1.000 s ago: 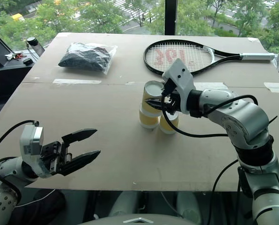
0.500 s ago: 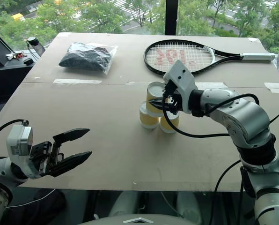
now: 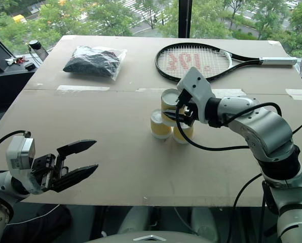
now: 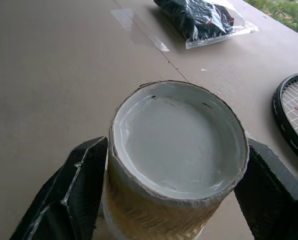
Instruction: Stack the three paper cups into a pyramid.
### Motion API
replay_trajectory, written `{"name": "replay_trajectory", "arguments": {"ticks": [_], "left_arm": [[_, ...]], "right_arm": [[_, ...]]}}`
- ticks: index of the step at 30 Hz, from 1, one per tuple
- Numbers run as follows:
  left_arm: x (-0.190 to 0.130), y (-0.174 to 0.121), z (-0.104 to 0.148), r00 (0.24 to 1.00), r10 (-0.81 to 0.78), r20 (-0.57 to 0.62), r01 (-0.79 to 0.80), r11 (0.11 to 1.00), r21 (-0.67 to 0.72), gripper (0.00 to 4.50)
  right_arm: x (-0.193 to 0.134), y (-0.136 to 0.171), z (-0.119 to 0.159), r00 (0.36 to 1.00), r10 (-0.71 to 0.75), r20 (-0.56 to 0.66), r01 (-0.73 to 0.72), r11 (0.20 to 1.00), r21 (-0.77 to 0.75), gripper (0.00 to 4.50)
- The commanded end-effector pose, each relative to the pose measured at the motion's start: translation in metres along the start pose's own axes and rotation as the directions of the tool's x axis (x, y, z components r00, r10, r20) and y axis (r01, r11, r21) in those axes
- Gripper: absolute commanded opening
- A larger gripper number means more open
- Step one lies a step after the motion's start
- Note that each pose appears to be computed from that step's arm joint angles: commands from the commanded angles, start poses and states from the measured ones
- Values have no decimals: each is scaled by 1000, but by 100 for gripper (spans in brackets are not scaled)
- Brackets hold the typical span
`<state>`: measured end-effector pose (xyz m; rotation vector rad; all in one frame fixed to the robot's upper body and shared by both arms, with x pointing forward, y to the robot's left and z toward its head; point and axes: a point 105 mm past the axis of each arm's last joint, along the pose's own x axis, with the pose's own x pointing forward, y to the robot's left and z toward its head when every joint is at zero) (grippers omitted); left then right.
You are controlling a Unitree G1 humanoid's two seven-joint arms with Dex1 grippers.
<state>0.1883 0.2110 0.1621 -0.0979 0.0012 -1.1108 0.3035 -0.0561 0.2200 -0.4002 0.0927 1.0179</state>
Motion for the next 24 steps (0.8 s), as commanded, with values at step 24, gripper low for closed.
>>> {"name": "replay_trajectory", "arguments": {"ticks": [24], "left_arm": [[12,43,-31,969,157,-191,-152,988,41,450]], "right_arm": [[-167,54,-111,955,-296,-35,298,940,166,444]]}}
